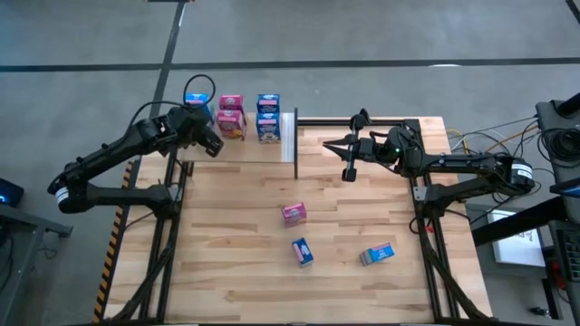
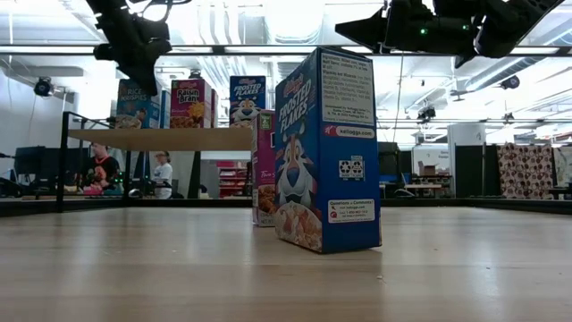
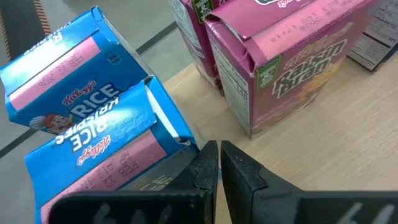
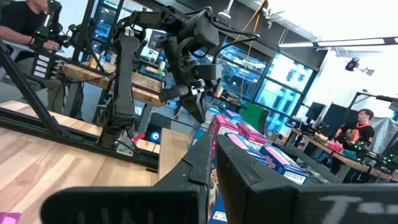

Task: Stack cereal on shelf
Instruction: Put the left light blue cereal box on the shelf

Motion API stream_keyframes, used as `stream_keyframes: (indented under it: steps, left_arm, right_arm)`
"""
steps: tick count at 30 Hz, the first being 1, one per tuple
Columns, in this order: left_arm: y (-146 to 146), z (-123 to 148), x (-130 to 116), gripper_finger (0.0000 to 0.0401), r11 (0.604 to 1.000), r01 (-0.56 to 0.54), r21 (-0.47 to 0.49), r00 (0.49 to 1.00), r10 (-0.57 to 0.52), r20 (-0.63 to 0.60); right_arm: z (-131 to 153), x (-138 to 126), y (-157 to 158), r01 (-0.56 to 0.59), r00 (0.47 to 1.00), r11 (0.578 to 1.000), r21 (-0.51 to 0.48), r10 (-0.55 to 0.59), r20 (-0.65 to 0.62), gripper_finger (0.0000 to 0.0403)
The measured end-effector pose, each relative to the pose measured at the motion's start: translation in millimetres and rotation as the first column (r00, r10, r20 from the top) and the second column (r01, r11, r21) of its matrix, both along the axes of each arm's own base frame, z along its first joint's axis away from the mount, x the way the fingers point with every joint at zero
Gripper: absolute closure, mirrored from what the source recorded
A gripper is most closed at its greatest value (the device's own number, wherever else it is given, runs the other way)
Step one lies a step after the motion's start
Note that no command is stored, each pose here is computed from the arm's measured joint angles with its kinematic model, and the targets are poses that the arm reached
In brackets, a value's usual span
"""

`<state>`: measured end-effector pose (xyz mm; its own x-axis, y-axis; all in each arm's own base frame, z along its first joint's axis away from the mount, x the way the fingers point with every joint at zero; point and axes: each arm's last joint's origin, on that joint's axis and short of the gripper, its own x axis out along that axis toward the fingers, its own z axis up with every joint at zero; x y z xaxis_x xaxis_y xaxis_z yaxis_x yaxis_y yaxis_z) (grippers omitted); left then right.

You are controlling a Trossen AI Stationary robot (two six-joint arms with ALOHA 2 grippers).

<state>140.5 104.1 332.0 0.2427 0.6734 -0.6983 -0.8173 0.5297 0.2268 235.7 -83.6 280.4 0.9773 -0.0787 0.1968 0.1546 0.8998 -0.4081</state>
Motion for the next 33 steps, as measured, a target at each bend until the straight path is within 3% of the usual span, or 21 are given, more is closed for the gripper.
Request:
stream_keyframes:
  steps: [9,18,24,33]
  left_arm:
    - [-2,4,2,0.04,0.998,0.05,-0.033,0.997,-0.048,0.055]
    - [-9,51,0,0.04,0.99,0.132,0.052,0.974,-0.139,0.176]
    - [-7,57,-7,0.04,0.984,0.019,0.177,0.997,-0.031,0.066]
    - [-5,31,-6,0.04,0.989,-0.007,0.145,0.998,0.015,-0.053]
  right_arm:
    - [0,0,0,0.0,1.0,1.0,-0.001,0.0,0.0,0.039]
    - [0,0,0,0.0,1.0,1.0,-0.001,0.0,0.0,0.039]
    - [0,0,0,0.0,1.0,1.0,-0.001,0.0,0.0,0.039]
    - [0,0,0,0.0,1.0,1.0,0.0,0.0,-0.001,0.039]
